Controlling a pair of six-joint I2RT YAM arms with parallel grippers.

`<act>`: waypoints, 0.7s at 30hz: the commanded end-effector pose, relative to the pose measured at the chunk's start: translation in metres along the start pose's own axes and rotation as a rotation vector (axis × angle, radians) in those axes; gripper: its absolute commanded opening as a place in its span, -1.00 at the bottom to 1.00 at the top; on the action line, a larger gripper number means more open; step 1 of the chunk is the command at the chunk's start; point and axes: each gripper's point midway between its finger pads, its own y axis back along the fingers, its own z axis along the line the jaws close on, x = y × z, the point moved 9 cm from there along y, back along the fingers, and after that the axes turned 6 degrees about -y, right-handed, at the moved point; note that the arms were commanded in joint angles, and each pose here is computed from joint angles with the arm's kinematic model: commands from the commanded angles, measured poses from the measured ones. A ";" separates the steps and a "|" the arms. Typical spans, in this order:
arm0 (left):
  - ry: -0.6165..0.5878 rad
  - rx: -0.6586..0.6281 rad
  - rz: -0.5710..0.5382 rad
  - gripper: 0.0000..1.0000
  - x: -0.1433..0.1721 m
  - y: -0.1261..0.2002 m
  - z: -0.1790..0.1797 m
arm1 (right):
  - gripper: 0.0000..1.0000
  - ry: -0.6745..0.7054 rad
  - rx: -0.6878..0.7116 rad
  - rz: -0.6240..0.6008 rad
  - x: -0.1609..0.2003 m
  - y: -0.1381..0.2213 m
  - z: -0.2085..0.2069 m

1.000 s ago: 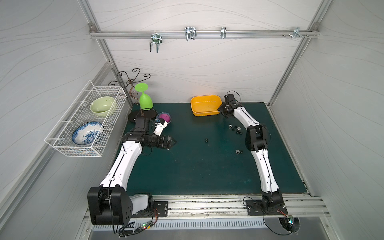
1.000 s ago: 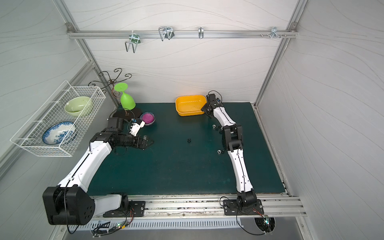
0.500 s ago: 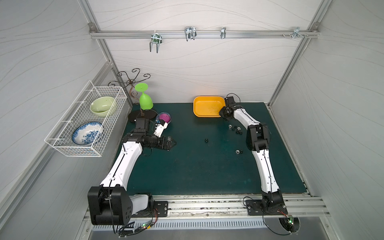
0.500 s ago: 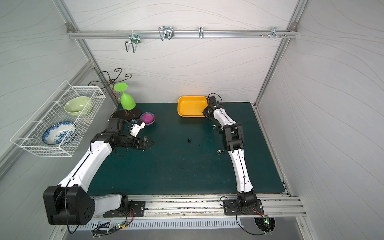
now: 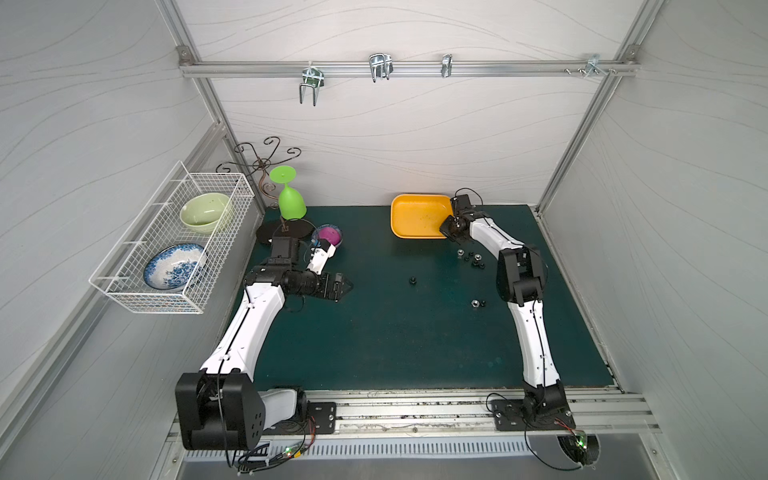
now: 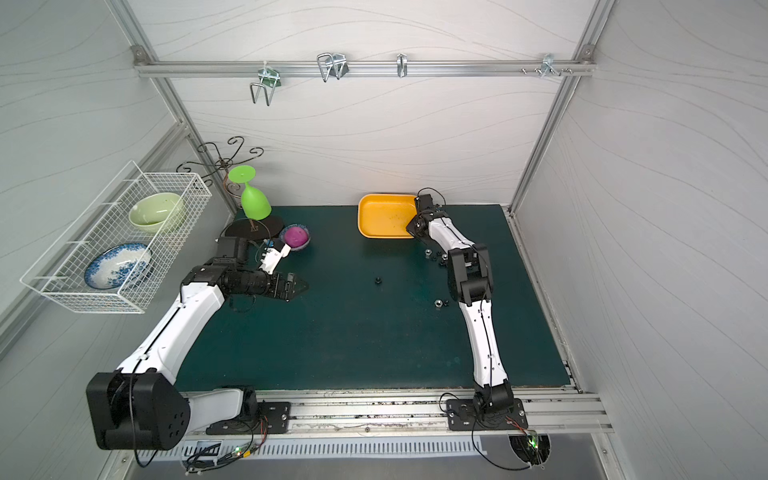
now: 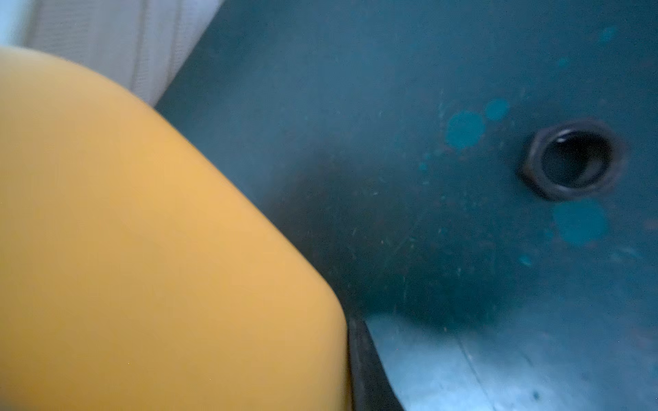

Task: Put the nuts on the desktop into the storage box
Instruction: Pick up the storage box at the center of the board, then place the storage box at the center of the board.

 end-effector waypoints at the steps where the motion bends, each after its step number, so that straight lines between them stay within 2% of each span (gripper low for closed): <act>1: -0.007 0.014 -0.017 0.97 -0.004 0.001 0.000 | -1.00 0.024 -0.149 -0.093 -0.023 0.054 0.034; 7: -0.097 0.004 -0.005 0.97 -0.012 0.018 -0.009 | -1.00 0.078 -0.225 -0.112 -0.016 0.097 0.042; 11: -0.191 -0.016 -0.005 0.97 -0.019 0.036 -0.018 | -1.00 0.169 -0.245 -0.133 0.005 0.125 0.040; 21: -0.278 0.066 -0.046 0.97 -0.043 0.094 -0.062 | -1.00 0.428 -0.263 -0.148 0.056 0.197 0.039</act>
